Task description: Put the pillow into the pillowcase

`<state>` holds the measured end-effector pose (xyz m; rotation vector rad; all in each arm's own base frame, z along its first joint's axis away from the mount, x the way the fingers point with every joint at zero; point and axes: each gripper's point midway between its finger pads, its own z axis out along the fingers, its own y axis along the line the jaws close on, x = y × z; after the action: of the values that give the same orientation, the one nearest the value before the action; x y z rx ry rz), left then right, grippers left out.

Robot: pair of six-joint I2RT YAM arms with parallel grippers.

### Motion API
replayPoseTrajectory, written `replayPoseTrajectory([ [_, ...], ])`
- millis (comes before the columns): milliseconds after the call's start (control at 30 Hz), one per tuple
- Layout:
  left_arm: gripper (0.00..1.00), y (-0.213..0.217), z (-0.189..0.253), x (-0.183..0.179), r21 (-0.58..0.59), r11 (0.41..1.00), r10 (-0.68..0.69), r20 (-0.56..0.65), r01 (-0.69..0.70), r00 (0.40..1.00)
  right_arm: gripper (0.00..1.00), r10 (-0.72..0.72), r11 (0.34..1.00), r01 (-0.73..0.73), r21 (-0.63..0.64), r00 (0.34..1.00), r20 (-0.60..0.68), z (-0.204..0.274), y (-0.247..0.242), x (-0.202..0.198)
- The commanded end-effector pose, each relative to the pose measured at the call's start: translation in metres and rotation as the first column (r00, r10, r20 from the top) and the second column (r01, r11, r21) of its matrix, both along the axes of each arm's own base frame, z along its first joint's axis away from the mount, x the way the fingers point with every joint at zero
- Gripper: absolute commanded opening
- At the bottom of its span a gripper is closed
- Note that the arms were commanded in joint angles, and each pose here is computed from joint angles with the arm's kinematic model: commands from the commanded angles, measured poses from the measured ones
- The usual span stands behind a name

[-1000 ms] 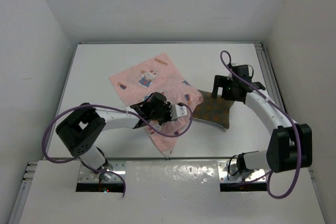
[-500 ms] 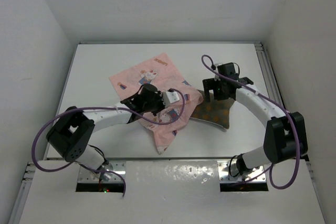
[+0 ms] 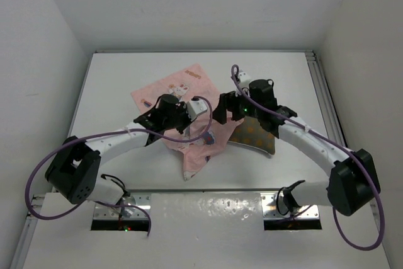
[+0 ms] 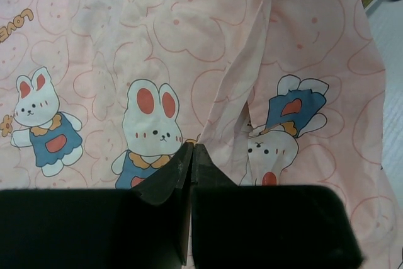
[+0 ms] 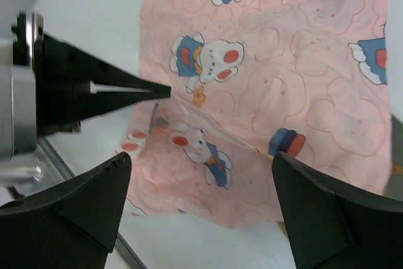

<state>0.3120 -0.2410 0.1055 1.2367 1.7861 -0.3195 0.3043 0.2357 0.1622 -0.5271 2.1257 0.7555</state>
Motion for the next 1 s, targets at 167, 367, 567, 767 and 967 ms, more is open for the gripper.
replayPoseTrajectory([
  [167, 0.00, -0.001, 0.017, 0.000, -0.067, 0.998, -0.005, 0.029, 0.007, 1.000, 0.88, -0.332, 0.866, 0.422, 0.267, 0.886, -0.322, -0.016, 0.014, 0.023],
  [367, 0.00, 0.002, 0.019, 0.002, -0.072, 0.997, -0.001, 0.045, 0.004, 0.999, 0.90, -0.423, 0.805, 0.553, 0.216, 0.789, -0.446, -0.027, 0.011, 0.021],
  [567, 0.00, 0.005, 0.017, 0.002, -0.073, 0.997, 0.002, 0.043, 0.002, 0.999, 0.90, -0.519, 0.778, 0.613, 0.140, 0.751, -0.408, -0.022, 0.004, 0.017],
  [767, 0.00, 0.003, 0.020, 0.006, -0.085, 0.996, 0.000, 0.060, 0.005, 0.998, 0.90, -0.528, 0.758, 0.639, 0.131, 0.719, -0.452, -0.039, 0.009, 0.020],
  [967, 0.00, 0.002, 0.020, 0.001, -0.085, 0.996, -0.025, 0.069, 0.030, 0.997, 0.88, -0.516, 0.747, 0.643, 0.168, 0.721, -0.462, -0.048, 0.028, 0.046],
])
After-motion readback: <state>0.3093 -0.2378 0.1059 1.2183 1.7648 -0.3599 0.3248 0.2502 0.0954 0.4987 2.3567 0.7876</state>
